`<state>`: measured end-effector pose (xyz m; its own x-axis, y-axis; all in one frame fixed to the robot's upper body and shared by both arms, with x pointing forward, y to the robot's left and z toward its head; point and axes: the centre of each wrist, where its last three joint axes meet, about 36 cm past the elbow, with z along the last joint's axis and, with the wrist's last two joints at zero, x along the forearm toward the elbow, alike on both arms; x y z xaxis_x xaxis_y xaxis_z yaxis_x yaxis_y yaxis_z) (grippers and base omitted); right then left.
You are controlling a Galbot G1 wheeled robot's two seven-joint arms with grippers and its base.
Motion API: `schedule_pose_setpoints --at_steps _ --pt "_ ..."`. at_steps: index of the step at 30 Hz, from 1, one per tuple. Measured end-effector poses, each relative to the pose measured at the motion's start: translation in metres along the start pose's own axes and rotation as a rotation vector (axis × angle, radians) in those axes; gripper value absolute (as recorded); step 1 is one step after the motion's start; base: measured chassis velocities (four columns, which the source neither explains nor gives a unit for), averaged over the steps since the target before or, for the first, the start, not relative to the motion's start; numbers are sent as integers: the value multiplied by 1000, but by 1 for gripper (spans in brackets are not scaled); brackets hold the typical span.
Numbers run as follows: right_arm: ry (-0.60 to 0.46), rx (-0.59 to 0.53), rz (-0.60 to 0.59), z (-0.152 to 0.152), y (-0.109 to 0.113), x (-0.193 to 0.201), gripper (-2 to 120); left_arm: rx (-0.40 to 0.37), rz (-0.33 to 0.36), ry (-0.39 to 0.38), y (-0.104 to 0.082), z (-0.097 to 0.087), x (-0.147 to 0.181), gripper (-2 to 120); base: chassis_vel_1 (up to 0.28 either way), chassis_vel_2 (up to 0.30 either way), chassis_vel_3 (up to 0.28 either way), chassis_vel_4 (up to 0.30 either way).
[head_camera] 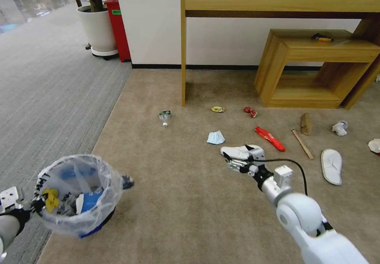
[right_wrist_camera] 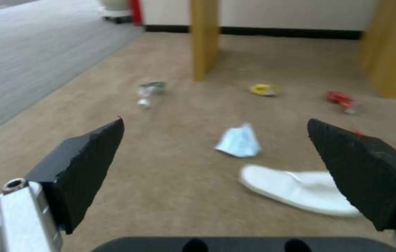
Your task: Pick up the trash bin and place the garbage on the floor into it.
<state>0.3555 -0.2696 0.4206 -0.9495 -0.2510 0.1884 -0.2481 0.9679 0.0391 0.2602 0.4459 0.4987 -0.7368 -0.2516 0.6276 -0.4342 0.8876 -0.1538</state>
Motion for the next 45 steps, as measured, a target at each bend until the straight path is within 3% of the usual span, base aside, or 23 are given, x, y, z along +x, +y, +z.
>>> schedule_pose_setpoints --at_steps 6,22,45 --pt "-33 -29 121 8 -16 30 100 -13 39 2 -14 8 4 0 0 0 0 0" --pt "-56 -61 197 7 -18 64 100 -17 67 8 -26 13 1 0 -14 15 13 -14" --pt "-32 -70 189 17 -12 56 100 -21 102 18 -35 16 -5 0 -111 107 111 -111"
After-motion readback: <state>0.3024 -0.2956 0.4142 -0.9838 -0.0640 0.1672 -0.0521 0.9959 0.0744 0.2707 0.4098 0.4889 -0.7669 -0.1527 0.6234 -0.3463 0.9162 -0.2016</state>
